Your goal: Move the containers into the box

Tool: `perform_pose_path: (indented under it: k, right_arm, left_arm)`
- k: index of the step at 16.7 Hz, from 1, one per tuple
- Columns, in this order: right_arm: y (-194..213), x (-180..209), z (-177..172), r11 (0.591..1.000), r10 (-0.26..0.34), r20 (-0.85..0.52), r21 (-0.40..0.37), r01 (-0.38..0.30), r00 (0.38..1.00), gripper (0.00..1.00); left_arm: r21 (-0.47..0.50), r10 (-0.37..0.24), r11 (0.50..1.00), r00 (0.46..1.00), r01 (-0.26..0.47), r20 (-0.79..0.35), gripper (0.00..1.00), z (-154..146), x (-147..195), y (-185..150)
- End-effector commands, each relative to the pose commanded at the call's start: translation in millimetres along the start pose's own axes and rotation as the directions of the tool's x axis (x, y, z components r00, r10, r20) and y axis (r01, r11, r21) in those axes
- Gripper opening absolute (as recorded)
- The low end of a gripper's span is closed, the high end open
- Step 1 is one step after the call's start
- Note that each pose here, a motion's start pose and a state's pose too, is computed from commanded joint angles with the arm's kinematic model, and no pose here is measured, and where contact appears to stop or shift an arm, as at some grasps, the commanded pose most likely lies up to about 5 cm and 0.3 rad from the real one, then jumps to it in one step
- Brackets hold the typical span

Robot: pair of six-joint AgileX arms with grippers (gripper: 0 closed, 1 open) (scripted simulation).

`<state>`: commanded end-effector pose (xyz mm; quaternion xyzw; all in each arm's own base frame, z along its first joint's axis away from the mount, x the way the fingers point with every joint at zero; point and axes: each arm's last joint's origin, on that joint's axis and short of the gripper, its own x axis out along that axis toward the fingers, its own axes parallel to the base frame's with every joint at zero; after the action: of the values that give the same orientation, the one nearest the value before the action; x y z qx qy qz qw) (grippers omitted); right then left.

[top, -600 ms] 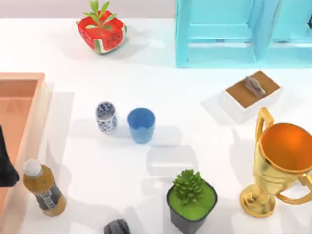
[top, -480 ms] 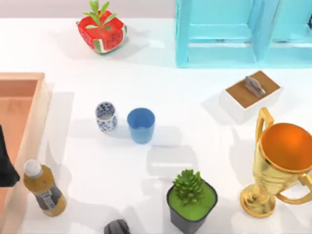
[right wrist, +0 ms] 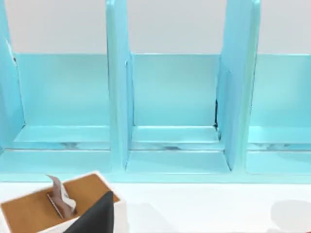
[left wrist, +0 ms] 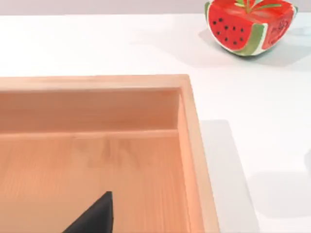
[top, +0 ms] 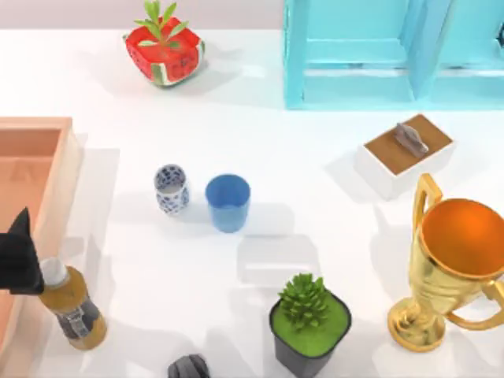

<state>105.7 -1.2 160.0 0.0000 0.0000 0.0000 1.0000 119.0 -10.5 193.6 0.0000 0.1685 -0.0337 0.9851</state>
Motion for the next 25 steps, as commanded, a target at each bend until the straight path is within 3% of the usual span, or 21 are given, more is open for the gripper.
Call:
perform_pose_path:
  k: [5, 13, 19, 25]
  right_arm:
    - [0.0, 0.0, 0.0, 1.0, 0.0, 0.0, 0.0, 0.0, 1.0, 1.0]
    - [0.0, 0.0, 0.0, 1.0, 0.0, 0.0, 0.0, 0.0, 1.0, 1.0]
    - [0.0, 0.0, 0.0, 1.0, 0.0, 0.0, 0.0, 0.0, 1.0, 1.0]
    - [0.0, 0.0, 0.0, 1.0, 0.0, 0.0, 0.0, 0.0, 1.0, 1.0]
  left_arm:
    - [-0.014, -0.063, 0.998, 0.936, 0.062, -0.347, 1.0, 59.5, 22.5, -16.2]
    - [-0.05, -0.08, 0.997, 0.646, 0.065, -0.759, 1.0, 145.2, 125.2, -76.5]
    - [-0.031, -0.029, 1.0, 0.434, 0.002, -0.9, 1.0, 150.2, 211.5, -132.1]
    - [-0.006, 0.009, 0.999, 0.336, -0.045, -0.942, 1.0, 136.2, 254.3, -160.9]
